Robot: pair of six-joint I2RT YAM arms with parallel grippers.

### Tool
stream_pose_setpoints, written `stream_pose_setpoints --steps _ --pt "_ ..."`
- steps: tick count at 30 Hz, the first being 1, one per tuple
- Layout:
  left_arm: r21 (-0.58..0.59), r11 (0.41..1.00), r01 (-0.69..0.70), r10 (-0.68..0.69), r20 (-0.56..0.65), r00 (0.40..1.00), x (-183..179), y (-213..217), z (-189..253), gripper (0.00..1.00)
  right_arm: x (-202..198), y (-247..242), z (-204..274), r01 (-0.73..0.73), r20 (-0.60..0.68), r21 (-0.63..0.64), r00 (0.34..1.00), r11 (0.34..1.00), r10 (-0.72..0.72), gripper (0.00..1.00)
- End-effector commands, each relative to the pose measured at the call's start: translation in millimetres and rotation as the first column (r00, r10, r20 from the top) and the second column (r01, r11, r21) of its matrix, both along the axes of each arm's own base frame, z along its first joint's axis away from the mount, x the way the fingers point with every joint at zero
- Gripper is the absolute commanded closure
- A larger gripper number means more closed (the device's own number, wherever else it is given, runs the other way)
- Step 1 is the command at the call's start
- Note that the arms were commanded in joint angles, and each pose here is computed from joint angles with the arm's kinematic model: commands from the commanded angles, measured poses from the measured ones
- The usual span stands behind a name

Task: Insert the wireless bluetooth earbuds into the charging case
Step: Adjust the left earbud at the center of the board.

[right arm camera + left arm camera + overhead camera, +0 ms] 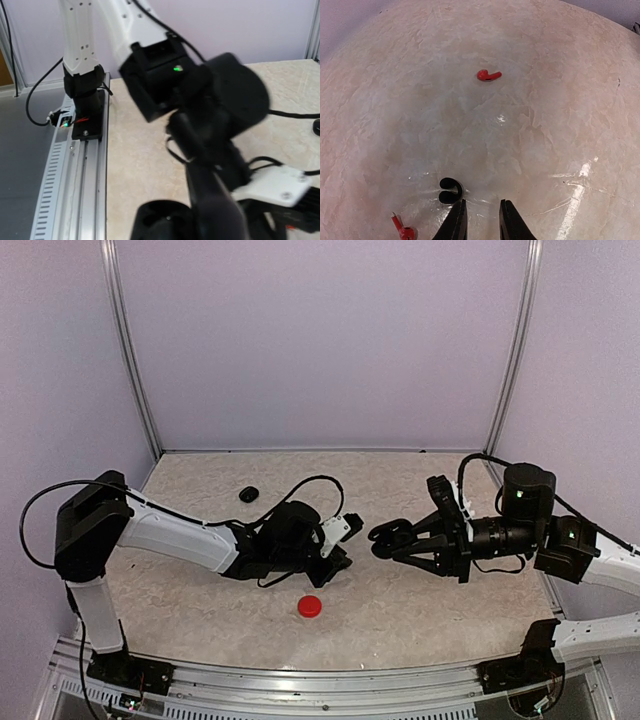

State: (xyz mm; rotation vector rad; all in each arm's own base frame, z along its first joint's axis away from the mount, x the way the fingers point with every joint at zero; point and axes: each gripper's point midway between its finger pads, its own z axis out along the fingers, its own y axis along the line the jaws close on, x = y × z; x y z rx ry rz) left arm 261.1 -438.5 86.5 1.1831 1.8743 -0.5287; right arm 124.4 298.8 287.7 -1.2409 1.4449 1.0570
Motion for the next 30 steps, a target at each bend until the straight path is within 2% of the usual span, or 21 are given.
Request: stream_pose_setpoints --steps 1,7,14,22,30 --pt "0.021 1.0 -0.019 0.02 -0.052 0.998 25.0 -0.8 -7.5 0.75 -2.5 -2.6 -1.7 -0.012 -0.004 0.008 1.0 1.0 0.012 1.0" --pt "-0.003 1.0 -0.014 0.014 -0.134 0.991 37.0 -5.4 -16.5 0.68 -4.2 -3.2 -0.6 -0.018 0.0 0.012 1.0 1.0 0.018 1.0" --pt "0.03 0.998 -0.062 0.066 -0.148 0.987 51.7 -13.1 -26.2 0.69 -4.3 -2.4 -3.1 -0.022 -0.005 0.006 1.0 1.0 0.022 1.0" --pt "0.091 0.993 -0.076 0.09 -0.164 0.982 62.9 -21.6 -47.1 0.68 -2.2 -3.0 -4.7 -0.011 -0.007 0.0 1.0 1.0 0.011 1.0" --pt "0.181 0.981 -0.072 0.104 -0.173 0.979 58.2 -16.5 -63.7 0.61 -1.2 -2.3 -5.6 -0.009 -0.006 -0.003 1.0 1.0 0.009 1.0"
